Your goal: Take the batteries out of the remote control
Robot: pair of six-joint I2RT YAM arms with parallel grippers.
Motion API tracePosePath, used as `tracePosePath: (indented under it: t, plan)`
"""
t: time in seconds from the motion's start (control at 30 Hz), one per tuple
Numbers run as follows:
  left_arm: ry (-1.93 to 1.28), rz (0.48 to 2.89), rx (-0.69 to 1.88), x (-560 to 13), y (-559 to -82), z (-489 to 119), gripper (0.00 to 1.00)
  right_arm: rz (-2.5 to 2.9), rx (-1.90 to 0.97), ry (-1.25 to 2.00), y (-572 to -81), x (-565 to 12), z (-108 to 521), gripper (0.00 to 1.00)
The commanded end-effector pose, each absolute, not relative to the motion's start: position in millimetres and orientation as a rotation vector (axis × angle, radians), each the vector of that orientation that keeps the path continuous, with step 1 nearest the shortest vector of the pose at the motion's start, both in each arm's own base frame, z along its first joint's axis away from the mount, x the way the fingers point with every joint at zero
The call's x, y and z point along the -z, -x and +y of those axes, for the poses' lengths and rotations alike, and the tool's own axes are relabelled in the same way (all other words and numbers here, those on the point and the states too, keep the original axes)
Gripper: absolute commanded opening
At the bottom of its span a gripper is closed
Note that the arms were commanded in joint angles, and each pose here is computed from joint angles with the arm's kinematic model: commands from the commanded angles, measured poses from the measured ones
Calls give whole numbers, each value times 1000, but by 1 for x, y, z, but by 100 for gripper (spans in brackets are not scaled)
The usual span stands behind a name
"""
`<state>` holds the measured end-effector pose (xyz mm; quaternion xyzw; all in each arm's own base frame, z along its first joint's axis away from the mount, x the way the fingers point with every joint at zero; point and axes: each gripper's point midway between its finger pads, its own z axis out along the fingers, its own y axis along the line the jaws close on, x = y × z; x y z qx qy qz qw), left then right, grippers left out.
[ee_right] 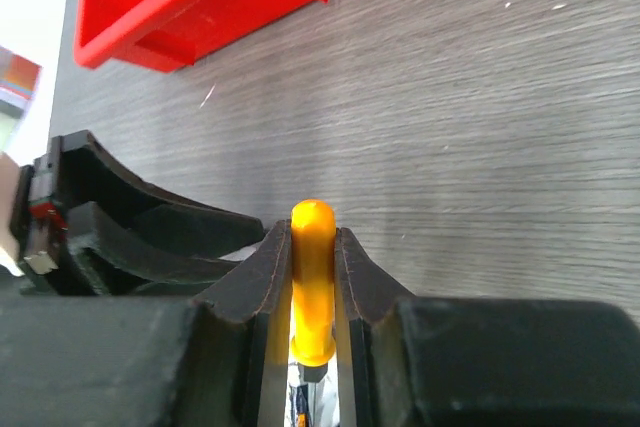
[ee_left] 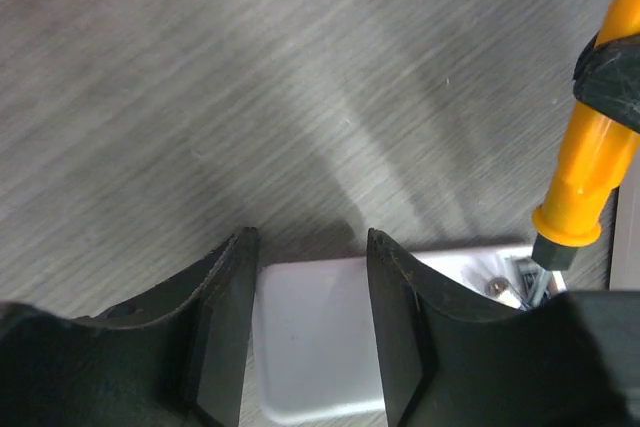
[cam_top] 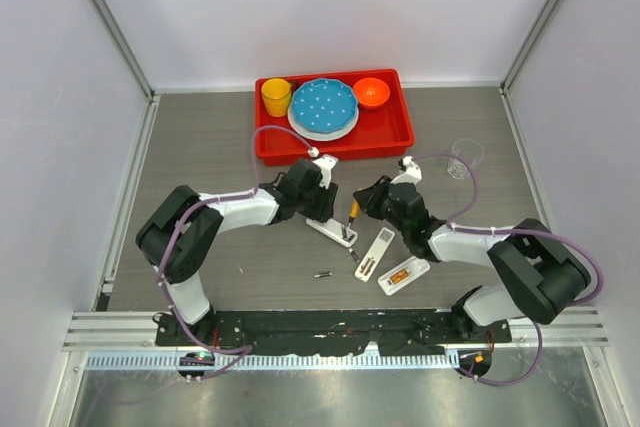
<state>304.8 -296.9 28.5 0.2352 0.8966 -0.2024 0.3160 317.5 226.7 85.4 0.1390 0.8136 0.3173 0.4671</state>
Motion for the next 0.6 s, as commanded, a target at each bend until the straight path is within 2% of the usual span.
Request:
tracePosePath:
  t: [0.0, 0.33, 0.57]
  plan:
    - [-756, 2593, 533, 19, -245, -283, 50, 1962, -864, -273, -321, -119, 252, 1]
    - [-750, 2588, 517, 18, -247, -281, 50, 1961, -830, -205, -314, -126, 261, 1]
    - [-716, 2515, 547, -4, -254, -286, 57, 1938, -834, -194, -311, -138, 258, 1]
